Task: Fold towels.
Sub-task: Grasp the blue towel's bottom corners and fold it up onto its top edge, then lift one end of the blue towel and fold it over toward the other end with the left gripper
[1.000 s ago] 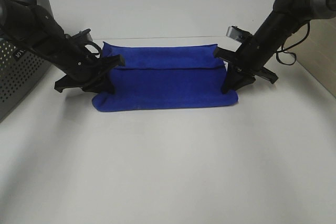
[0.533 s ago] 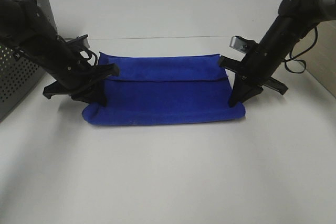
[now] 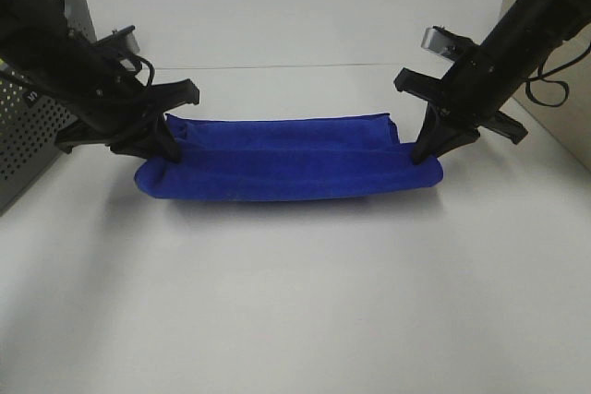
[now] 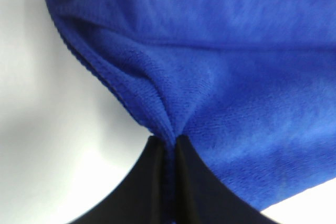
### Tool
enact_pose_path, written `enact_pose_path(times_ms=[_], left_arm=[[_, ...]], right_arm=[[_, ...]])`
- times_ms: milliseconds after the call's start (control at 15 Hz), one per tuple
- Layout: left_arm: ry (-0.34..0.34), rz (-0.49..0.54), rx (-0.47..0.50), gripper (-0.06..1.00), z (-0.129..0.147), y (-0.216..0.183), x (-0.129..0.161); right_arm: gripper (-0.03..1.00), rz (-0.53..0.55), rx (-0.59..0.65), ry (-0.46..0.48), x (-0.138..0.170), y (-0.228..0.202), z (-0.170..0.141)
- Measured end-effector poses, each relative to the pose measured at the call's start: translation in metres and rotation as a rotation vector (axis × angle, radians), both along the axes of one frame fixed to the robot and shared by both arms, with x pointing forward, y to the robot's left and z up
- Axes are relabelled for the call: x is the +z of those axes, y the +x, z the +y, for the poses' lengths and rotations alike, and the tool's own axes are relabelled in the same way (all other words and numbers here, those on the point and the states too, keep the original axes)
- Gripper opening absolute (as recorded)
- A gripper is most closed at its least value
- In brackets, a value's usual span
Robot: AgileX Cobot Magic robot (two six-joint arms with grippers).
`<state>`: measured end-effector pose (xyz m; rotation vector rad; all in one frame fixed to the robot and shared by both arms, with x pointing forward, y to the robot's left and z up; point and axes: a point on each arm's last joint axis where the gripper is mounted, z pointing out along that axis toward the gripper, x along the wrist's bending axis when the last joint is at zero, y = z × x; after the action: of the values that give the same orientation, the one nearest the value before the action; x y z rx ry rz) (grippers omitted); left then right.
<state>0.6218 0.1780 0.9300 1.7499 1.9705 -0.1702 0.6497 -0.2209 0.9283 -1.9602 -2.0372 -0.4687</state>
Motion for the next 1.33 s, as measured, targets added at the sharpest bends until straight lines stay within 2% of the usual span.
enact_pose_path(times_ms=[267, 467, 867, 933, 1000, 1067, 1200, 1333], left_arm=[[-0.032, -0.056, 0.057, 0.04, -0.003, 0.031, 0.008], [-0.054, -0.067, 0.160, 0.04, 0.014, 0.055, 0.002], [-0.047, -0.146, 0.293, 0.04, 0.024, 0.079, -0.035], [-0.047, -0.159, 0.309, 0.04, 0.025, 0.081, -0.037], [-0.047, -0.169, 0.318, 0.06, 0.025, 0.082, -0.037], [-0.050, -0.178, 0.326, 0.12, 0.025, 0.083, -0.037], [-0.054, -0.189, 0.339, 0.42, 0.026, 0.084, -0.036], [-0.052, -0.219, 0.358, 0.73, 0.027, 0.086, -0.035]], right_arm=[[0.00, -0.097, -0.014, 0.015, 0.009, 0.035, 0.004], [0.00, -0.147, -0.025, 0.022, 0.005, 0.061, 0.006], [0.00, -0.152, -0.067, 0.037, -0.037, 0.084, 0.010], [0.04, -0.144, -0.075, 0.040, -0.045, 0.084, 0.010], [0.12, -0.131, -0.080, 0.040, -0.053, 0.085, 0.010], [0.24, -0.128, -0.080, 0.040, -0.055, 0.085, 0.010], [0.51, -0.133, -0.087, 0.051, -0.053, 0.086, 0.011], [0.62, -0.131, -0.088, 0.062, -0.051, 0.086, 0.012]])
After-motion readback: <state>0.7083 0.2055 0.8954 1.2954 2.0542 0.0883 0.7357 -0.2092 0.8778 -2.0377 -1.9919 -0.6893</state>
